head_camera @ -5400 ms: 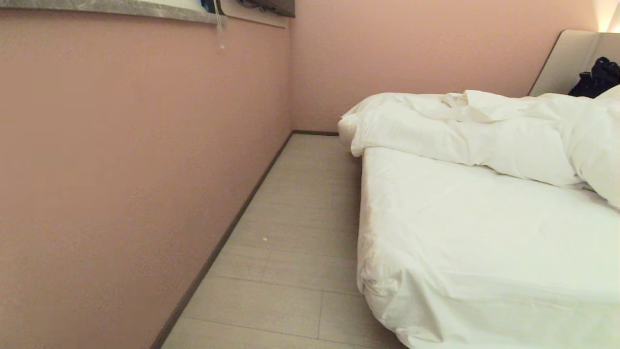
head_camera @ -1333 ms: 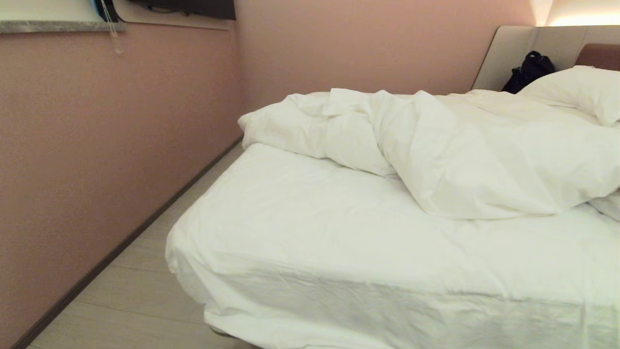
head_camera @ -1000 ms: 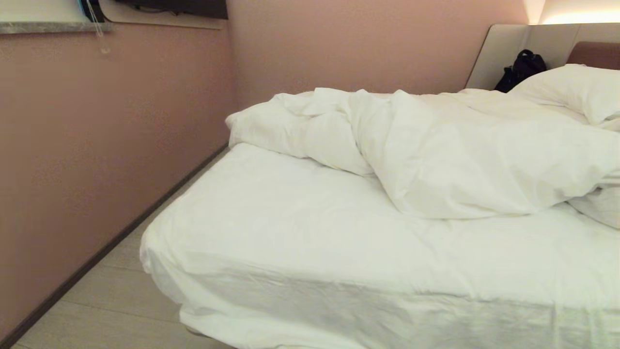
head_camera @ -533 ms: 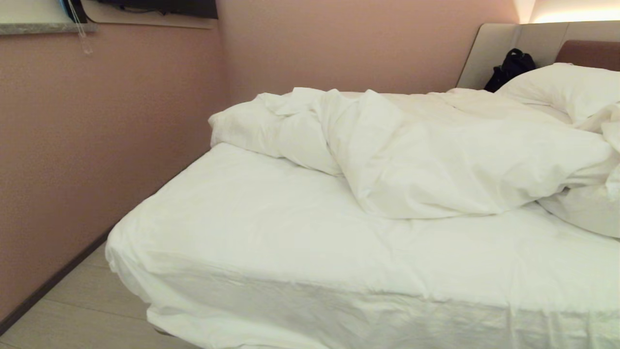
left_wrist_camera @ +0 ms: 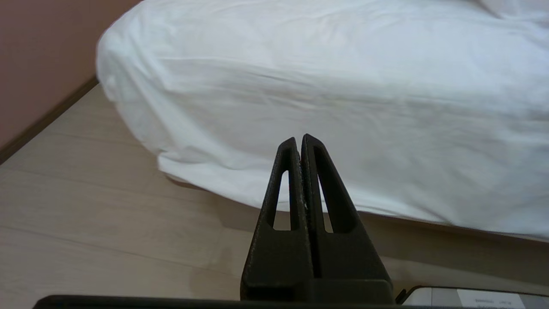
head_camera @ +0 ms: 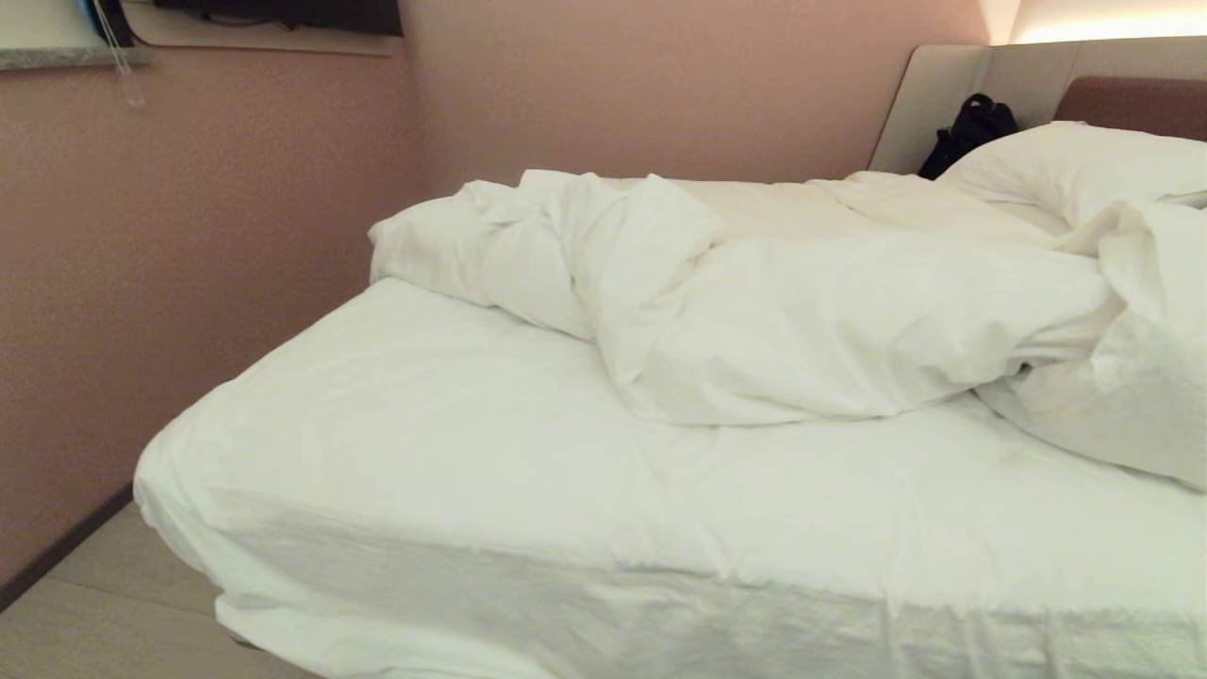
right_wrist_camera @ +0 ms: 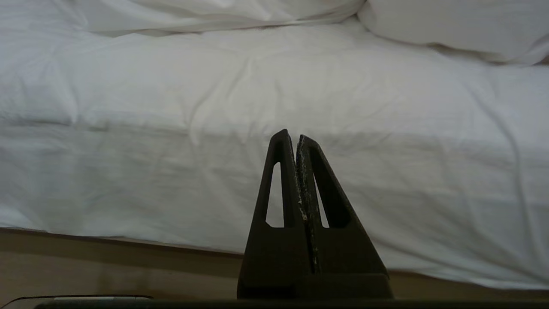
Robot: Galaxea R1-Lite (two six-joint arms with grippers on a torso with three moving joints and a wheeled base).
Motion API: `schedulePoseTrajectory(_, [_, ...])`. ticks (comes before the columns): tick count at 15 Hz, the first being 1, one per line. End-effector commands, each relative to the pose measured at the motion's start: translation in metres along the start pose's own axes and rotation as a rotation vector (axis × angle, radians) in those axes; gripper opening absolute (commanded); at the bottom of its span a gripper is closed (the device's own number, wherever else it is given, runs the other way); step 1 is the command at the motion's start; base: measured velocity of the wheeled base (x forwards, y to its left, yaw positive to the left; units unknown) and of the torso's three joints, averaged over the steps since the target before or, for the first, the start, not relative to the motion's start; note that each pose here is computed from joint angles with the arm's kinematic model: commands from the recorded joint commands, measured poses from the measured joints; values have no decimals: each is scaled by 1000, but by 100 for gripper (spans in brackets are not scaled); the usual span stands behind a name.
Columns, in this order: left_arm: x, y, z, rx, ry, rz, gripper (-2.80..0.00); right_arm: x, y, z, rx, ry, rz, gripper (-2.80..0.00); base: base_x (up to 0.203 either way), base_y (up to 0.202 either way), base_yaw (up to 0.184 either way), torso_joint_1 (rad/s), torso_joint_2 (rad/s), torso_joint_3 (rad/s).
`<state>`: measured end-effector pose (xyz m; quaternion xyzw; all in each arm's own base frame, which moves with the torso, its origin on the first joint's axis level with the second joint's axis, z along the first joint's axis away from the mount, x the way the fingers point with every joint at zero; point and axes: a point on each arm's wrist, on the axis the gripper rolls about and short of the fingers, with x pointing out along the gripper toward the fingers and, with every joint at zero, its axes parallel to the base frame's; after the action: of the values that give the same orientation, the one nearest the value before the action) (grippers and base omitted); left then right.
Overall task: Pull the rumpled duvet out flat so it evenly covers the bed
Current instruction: Hold the folded corner of the quilt
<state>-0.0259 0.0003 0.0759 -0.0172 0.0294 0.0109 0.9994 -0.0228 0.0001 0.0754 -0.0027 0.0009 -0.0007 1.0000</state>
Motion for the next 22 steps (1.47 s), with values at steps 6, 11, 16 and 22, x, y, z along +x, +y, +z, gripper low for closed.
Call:
schedulePoseTrajectory(6, [0, 0, 0, -8, -1, 1, -280, 0, 0, 0, -1, 0, 0, -280, 0, -180, 0, 2, 3, 3])
schedulePoseTrajectory(11, [0, 0, 0, -7, -1, 1, -280, 0, 0, 0, -1, 0, 0, -280, 0, -13, 0, 0, 0, 0])
schedulePoseTrajectory(16, [0, 0, 0, -7, -1, -1, -280, 0, 0, 0, -1, 0, 1, -280, 0, 0, 0, 0, 0, 0])
schedulePoseTrajectory(22, [0, 0, 0, -10, -1, 1, -280, 0, 0, 0, -1, 0, 0, -280, 0, 0, 0, 0, 0, 0])
